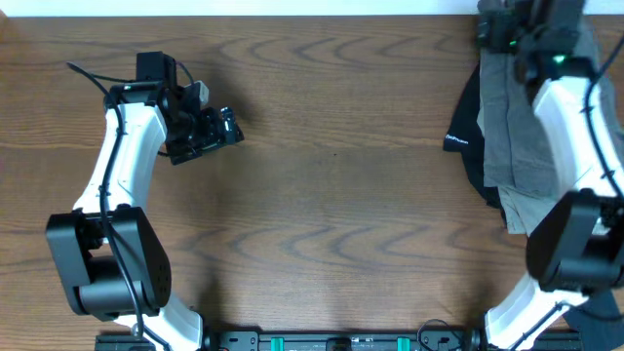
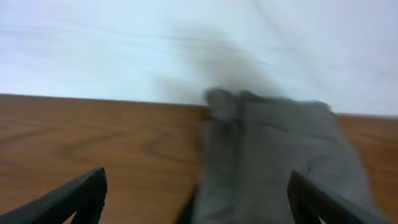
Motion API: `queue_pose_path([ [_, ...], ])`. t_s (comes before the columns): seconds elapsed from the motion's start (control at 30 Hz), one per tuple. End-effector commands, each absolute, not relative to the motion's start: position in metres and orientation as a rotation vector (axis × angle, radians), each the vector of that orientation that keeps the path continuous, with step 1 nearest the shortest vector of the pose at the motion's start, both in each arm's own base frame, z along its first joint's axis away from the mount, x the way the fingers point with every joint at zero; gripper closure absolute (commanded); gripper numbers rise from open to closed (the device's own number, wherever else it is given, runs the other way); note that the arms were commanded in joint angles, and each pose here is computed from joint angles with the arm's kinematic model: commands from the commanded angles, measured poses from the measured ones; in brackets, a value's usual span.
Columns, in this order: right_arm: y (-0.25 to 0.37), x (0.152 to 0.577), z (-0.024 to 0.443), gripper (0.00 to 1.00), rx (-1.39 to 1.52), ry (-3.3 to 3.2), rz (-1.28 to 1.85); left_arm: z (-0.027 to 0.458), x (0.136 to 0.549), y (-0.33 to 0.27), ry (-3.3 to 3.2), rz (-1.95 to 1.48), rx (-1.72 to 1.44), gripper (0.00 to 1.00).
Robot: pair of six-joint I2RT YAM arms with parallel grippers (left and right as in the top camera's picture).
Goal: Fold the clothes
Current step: 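Reach the right gripper to the clothes pile and grasp the grey trousers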
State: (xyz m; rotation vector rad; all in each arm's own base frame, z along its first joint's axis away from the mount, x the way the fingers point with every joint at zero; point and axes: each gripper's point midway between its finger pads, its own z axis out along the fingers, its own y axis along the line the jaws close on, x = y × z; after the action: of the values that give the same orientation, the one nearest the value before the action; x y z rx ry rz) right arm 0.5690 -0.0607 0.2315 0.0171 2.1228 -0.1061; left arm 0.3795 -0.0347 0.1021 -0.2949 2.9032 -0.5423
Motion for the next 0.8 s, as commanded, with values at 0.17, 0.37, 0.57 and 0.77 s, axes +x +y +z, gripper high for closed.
queue_pose_path([
  [0.17,-0.122,0.602,0.213,0.05,0.126,2.254,-0.081,0.157,0.422,-0.068,2.712,-0.313,-0.084,0.02],
  [0.37,-0.127,0.629,0.195,0.06,0.123,2.265,-0.023,0.239,0.485,-0.089,2.326,0.045,-0.031,0.02],
  [0.57,-0.126,0.646,0.133,0.16,0.152,2.317,-0.003,0.256,0.492,-0.125,2.232,0.003,0.010,0.02],
  [0.77,-0.129,0.658,0.091,0.21,0.180,2.330,0.006,0.248,0.486,-0.130,2.265,0.009,0.032,0.02],
])
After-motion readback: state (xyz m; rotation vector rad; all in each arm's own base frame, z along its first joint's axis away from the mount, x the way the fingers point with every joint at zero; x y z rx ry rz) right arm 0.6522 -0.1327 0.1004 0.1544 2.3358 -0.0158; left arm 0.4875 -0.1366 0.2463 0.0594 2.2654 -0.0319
